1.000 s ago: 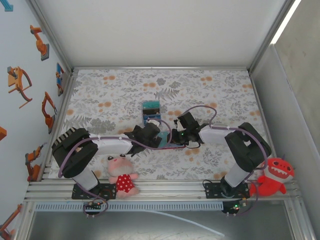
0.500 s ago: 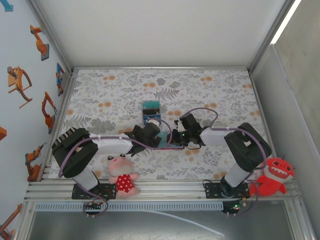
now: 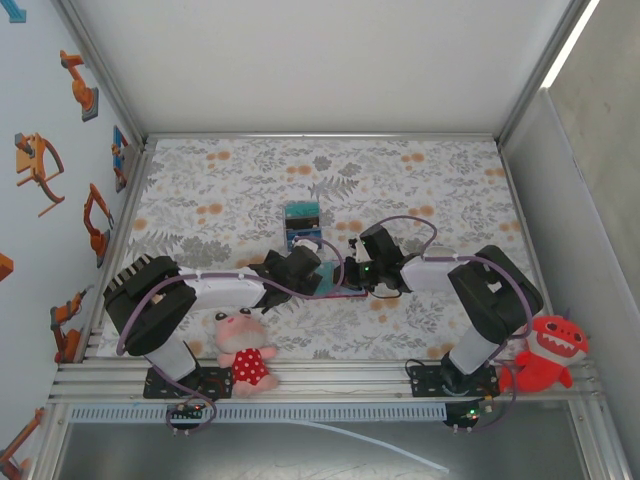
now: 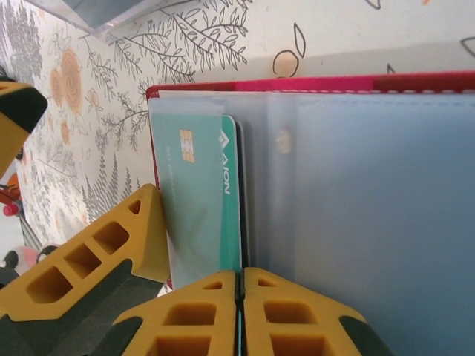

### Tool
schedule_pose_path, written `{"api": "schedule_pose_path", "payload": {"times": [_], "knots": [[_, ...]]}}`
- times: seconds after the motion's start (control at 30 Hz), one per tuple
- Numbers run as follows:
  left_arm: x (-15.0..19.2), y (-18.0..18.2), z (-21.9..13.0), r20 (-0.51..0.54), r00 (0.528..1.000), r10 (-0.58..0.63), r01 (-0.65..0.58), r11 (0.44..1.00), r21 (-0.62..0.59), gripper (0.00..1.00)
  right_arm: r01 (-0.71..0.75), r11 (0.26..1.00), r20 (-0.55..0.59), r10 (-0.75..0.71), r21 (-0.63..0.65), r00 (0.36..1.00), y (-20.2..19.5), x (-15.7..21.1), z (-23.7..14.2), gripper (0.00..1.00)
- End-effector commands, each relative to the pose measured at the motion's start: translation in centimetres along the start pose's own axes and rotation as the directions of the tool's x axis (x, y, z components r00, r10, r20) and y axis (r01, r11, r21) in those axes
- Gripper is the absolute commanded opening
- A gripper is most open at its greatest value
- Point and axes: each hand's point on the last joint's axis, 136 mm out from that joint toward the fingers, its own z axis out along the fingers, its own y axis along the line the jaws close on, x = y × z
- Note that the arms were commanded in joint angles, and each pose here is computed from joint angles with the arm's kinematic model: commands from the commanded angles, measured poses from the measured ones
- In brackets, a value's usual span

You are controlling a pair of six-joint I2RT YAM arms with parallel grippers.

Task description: Take the credit cards out of the card holder

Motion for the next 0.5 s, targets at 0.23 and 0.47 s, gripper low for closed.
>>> {"api": "schedule_pose_path", "payload": {"times": [0.23,0.47], "knots": [[0.3,0.0,-0.3,-0.023,1.000,0.021,-0.021,1.000,-0.015,0.97,-0.010,0.999,0.024,0.009,0.051,1.000,-1.3,-0.2,-0.8,0.00],[0.3,0.1,-0.3,-0.022,1.000,0.022,-0.022,0.999,-0.025,0.97,0.005,0.991,0.037,-0.010,0.132,0.999,-2.4,-0.5,-2.1,0.00]]}}
